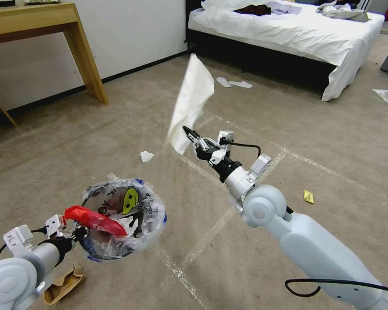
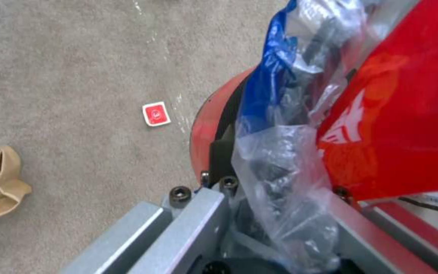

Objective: Pick up the trash bin and place the garbage on the floor into it.

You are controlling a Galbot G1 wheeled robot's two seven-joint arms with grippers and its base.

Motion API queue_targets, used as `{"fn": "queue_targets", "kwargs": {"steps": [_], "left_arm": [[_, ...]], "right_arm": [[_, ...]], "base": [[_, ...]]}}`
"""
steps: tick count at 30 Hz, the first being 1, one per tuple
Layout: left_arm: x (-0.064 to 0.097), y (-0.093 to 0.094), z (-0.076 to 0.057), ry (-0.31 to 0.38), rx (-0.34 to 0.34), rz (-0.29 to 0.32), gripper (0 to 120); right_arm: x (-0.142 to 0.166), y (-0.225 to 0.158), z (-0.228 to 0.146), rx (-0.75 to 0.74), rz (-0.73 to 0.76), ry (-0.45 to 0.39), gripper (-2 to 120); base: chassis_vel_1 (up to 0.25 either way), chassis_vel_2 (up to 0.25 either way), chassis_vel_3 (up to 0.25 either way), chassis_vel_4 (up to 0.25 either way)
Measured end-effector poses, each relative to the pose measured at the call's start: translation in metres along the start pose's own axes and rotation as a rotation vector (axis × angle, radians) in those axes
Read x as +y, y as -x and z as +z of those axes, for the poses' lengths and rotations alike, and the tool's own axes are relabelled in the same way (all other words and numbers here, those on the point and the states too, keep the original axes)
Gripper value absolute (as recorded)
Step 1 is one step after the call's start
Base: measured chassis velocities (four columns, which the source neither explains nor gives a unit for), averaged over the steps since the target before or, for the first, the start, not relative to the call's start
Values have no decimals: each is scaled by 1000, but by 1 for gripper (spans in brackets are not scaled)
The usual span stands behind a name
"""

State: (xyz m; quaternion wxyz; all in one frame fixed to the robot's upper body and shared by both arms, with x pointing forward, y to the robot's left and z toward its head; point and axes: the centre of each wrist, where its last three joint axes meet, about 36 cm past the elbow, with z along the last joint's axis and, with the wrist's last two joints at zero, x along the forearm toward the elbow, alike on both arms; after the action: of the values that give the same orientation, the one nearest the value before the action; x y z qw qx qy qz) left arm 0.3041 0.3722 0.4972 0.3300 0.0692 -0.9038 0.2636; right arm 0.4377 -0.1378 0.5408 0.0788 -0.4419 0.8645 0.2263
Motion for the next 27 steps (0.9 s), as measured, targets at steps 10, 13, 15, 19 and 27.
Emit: {"fn": "queue_targets", "kwargs": {"steps": [10, 13, 15, 19, 27], "left_arm": [[-3, 3, 1, -2, 27, 5, 0], [-4, 4, 0, -4, 28, 8, 0], [-4, 5, 0, -6, 29, 8, 0], [-3, 5, -1, -9, 31, 9, 0], [-2, 5, -4, -14, 31, 9, 0]], "right_arm": [[27, 0, 9, 44, -203, -129, 0], [29, -2, 12, 61, -215, -149, 0], [28, -3, 16, 74, -219, -161, 0], [23, -6, 30, 110, -216, -179, 0], [23, -12, 53, 171, -231, -198, 0]], "base": [[0, 0, 0, 0], [0, 0, 0, 0], [0, 0, 0, 0], [0, 0, 0, 0], [0, 0, 0, 0]]}}
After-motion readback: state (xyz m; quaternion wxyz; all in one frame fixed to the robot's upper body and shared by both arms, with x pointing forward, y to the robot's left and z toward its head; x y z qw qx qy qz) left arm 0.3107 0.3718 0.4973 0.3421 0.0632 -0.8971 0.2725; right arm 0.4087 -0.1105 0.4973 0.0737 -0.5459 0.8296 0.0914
